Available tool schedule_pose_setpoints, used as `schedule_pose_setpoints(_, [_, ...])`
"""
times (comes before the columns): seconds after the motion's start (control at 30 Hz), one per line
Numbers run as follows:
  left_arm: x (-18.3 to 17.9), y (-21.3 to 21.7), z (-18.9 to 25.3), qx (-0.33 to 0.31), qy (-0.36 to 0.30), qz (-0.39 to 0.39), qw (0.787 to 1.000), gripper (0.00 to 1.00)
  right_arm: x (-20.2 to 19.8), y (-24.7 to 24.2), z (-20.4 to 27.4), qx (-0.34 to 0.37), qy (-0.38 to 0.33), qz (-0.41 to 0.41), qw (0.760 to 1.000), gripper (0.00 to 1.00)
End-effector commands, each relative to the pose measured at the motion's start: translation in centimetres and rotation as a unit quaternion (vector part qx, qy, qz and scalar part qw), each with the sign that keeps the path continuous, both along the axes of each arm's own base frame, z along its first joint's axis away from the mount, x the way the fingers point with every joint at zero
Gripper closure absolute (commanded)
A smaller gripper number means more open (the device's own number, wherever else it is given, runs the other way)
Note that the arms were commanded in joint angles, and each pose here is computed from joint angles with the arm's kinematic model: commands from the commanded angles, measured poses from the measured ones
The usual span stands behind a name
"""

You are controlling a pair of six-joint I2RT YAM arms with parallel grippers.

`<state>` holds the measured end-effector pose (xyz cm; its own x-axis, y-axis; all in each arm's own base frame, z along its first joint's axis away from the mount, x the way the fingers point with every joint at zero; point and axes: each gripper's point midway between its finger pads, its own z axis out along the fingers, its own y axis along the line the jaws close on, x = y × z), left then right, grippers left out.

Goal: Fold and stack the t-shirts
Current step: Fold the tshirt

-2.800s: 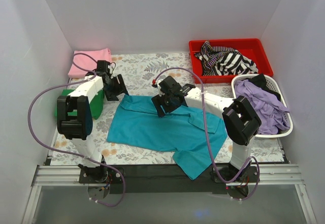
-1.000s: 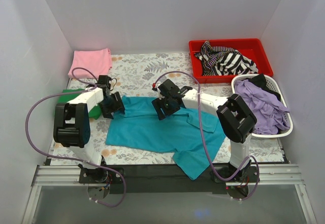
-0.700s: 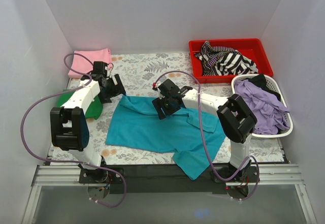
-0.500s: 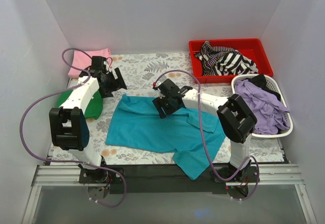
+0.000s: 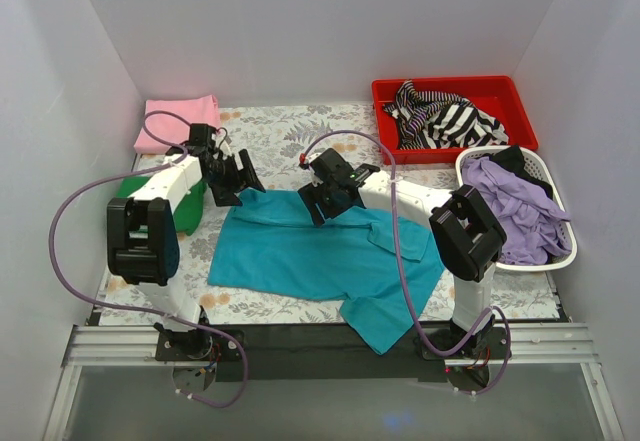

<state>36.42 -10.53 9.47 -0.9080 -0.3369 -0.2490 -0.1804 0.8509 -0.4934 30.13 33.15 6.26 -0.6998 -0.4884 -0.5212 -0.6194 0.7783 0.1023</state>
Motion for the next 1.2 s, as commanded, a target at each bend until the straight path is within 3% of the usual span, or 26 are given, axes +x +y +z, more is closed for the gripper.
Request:
schedule_pose_setpoints(0.0, [-1.3,-2.3,0.5,-0.063,0.004,-0.047,0.997,0.23,0.7,0.3,0.5,0.005,-0.013,-0.001,1.000,0.26])
schedule_pose_setpoints(0.27, [-5.9,1.7,-4.3,0.053,0.080,-0.022,0.995,0.25,0.1,0.1,-0.2,0.005,0.002,-0.003,1.000,0.26])
schedule_pose_setpoints(0.43, [-5.8,3.9,-5.6,0.113,0.089,0.019,0.989,0.25,0.1,-0.4,-1.2,-0.007,0.008,-0.010,1.000,0.26])
schedule_pose_setpoints(0.57, [-4.1,2.7,-4.0,0.078,0.054,0.022,0.995,0.25,0.7,-0.5,-0.3,-0.005,-0.010,-0.020,1.000,0.26])
schedule_pose_setpoints(0.73, [-0.9,1.3,1.3,0.036,-0.030,0.028,0.998,0.25,1.7,0.2,2.0,0.014,-0.036,-0.014,0.999,0.25])
schedule_pose_setpoints(0.9, [1.1,-0.2,4.7,-0.009,-0.076,0.012,0.997,0.25,2.7,0.8,0.0,0.004,-0.019,-0.010,1.000,0.25])
schedule_pose_setpoints(1.03, [1.8,-1.8,4.7,-0.054,-0.080,-0.013,0.995,0.25,3.5,1.2,-0.9,0.005,-0.013,-0.011,1.000,0.25])
schedule_pose_setpoints(1.17, [1.2,-2.5,0.5,-0.073,-0.035,-0.024,0.996,0.25,4.0,1.1,-1.9,0.003,-0.006,-0.016,1.000,0.25])
